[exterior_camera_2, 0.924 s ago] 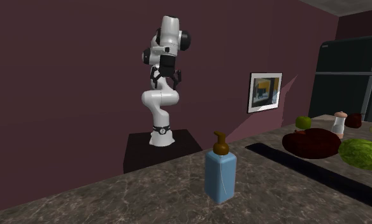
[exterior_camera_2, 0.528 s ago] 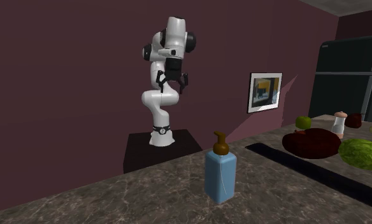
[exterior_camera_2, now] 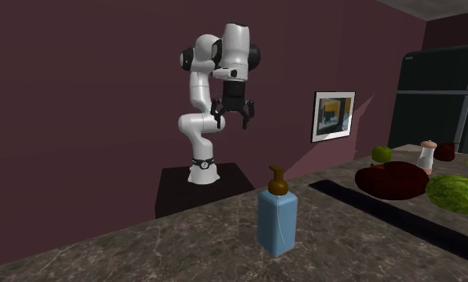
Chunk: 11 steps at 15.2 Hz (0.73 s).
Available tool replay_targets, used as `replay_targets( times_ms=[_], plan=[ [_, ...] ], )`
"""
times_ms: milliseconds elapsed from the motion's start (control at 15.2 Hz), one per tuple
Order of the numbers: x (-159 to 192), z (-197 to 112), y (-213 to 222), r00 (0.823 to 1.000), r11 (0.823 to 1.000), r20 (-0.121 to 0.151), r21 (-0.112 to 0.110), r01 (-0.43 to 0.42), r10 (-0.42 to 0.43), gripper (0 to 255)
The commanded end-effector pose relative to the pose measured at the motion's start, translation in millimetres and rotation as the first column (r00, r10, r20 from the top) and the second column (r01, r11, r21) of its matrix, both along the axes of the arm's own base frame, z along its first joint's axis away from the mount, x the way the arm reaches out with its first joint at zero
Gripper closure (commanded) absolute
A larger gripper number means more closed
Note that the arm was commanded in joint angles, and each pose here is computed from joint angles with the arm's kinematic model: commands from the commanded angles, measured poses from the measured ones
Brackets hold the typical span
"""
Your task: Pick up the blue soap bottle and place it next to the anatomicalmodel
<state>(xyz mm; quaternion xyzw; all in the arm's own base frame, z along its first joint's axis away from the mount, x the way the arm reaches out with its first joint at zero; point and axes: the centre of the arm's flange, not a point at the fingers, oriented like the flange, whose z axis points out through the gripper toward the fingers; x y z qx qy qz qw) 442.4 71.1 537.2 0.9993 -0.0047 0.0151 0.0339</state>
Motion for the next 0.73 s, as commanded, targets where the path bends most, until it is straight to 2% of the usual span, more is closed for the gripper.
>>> replay_targets(
  times_ms=[0,660],
  plan=[
    [25,-8,10,1.000,1.000,0.000,0.010,0.012,-0.012,0],
    [143,-43,52,0.998,0.996,-0.006,0.055,0.071,-0.070,0]
  ],
)
